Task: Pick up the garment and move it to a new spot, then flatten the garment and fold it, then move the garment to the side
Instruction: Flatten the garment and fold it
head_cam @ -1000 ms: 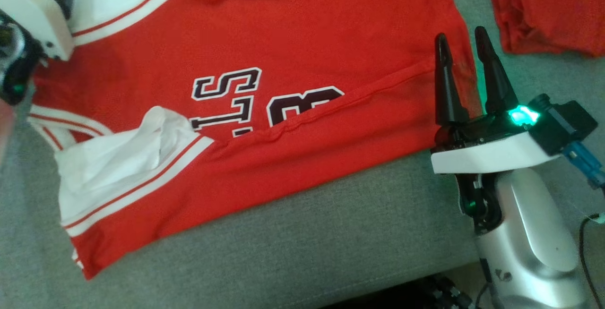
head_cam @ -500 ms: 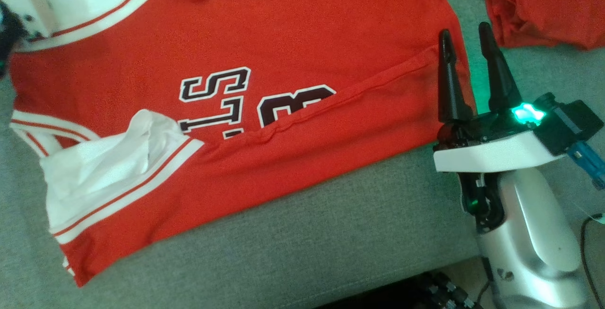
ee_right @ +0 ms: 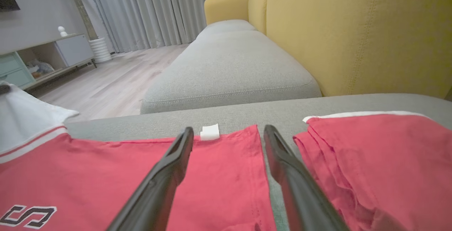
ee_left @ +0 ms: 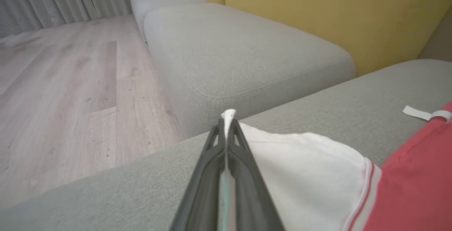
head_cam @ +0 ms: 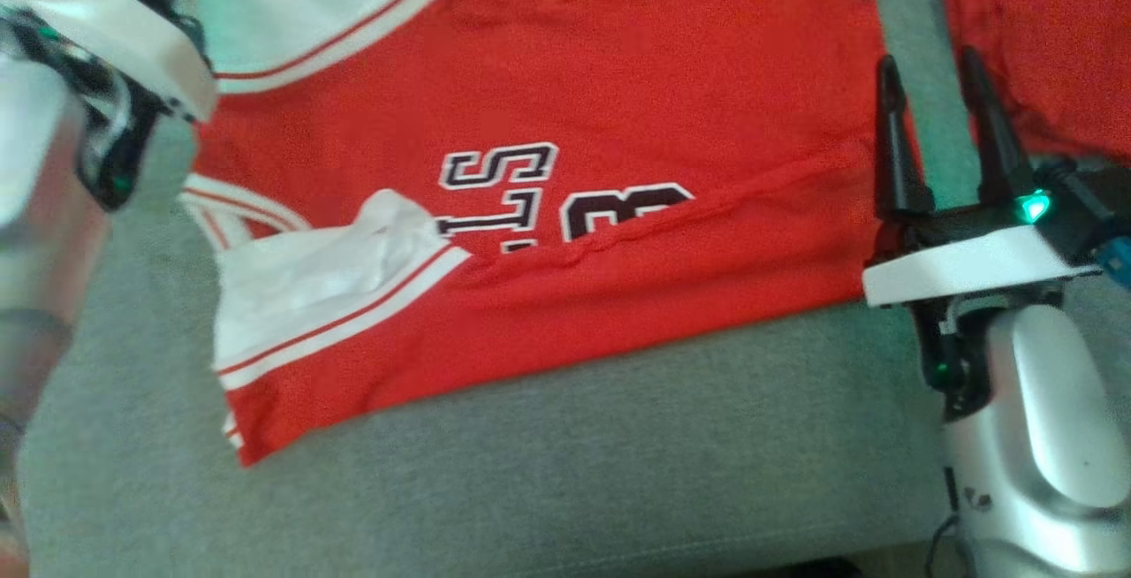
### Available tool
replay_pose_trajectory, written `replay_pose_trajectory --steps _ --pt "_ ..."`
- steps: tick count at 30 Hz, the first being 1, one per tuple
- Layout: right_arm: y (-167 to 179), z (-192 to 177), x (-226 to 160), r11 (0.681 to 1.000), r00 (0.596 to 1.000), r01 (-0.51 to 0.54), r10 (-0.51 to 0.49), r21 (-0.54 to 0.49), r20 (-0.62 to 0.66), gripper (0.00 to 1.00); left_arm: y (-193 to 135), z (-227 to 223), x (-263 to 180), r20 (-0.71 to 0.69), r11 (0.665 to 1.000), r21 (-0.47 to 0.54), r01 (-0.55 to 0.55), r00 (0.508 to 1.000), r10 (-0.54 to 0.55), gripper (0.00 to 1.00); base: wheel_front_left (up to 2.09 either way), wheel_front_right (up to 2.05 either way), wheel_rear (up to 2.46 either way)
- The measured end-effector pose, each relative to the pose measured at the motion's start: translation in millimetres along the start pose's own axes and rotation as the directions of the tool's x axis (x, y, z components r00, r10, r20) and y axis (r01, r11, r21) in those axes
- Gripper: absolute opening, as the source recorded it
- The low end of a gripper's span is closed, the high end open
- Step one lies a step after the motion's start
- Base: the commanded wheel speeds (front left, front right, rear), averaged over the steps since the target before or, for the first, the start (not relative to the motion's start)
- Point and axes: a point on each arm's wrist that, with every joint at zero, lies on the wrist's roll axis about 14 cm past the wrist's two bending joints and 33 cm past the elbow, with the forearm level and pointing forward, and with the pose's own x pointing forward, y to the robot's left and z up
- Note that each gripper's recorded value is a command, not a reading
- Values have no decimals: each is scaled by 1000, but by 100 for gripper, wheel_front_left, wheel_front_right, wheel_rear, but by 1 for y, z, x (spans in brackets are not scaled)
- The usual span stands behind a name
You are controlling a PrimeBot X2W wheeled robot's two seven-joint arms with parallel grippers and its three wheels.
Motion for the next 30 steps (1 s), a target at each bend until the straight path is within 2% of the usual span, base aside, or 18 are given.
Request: replay_pose_trajectory --steps 12,20,27,30 --pt "14 4 49 997 986 -22 10 -73 -165 100 -30 5 -73 81 999 30 35 996 -37 0 0 0 0" --pt "-11 -33 90 989 921 21 -77 -148 -381 100 -57 -5 -98 49 996 14 85 995 -86 0 0 0 0" --pt "-27 -67 102 975 862 19 -128 -222 -491 100 -57 -13 -102 25 996 6 88 996 -88 0 0 0 0" --pt "-28 -72 107 972 857 13 -132 -235 -498 100 -56 -15 -103 19 996 3 85 996 -86 0 0 0 0"
